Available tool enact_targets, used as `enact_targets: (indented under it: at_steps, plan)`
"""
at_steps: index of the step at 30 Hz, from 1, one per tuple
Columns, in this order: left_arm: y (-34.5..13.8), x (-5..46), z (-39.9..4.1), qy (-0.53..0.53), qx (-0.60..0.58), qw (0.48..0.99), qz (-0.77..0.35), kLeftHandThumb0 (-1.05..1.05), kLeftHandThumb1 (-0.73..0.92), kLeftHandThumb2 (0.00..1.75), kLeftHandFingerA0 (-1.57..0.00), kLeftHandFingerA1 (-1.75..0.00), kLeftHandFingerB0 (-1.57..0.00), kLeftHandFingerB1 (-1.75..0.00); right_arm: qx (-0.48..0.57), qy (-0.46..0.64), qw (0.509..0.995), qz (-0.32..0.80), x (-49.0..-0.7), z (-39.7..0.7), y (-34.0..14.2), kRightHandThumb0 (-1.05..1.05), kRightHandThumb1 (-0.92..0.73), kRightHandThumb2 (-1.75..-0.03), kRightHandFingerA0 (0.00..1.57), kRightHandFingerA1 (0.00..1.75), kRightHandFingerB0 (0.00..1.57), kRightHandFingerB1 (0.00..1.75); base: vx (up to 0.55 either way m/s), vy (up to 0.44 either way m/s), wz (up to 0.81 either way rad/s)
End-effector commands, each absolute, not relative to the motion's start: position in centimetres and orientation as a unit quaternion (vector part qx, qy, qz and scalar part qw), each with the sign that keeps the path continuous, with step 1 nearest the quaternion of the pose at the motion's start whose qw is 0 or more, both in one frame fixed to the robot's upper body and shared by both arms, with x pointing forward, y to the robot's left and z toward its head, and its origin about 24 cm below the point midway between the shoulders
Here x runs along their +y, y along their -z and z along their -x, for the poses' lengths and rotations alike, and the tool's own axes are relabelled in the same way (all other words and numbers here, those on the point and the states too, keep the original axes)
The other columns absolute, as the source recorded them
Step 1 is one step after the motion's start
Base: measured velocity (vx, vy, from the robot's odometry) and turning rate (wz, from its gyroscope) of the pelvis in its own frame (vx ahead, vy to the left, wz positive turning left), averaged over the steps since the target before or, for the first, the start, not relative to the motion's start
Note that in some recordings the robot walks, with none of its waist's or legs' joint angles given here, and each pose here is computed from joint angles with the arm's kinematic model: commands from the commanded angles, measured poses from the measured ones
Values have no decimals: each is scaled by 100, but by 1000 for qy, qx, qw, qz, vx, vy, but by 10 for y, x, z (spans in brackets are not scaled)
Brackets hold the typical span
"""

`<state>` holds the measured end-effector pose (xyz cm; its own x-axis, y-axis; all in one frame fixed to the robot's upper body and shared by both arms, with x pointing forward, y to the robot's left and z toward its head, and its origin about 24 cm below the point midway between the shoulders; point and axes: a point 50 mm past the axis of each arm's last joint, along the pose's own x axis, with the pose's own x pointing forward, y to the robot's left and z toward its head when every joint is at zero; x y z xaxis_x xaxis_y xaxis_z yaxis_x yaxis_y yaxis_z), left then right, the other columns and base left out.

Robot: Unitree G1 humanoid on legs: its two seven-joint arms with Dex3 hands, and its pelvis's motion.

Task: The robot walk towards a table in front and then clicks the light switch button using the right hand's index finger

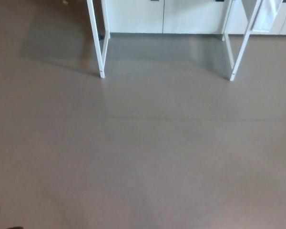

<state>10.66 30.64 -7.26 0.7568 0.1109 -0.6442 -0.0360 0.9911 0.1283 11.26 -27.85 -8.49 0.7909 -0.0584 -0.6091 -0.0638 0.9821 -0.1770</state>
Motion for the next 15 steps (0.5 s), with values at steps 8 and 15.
enact_targets:
  at_steps: [8,15]
  plan:
    - [70,309,-109,-24,334,937,-99,-28,60,57,-70,-51,-48,-40,315,-22,940,129,-280,-118,83,-62,-54,-56,62,60,47,51,230,30,-11]
    - [70,309,-110,-16,332,937,-106,-29,60,57,-72,-52,-48,-41,315,-26,939,138,-279,-119,83,-63,-55,-57,63,59,47,50,314,192,-21]
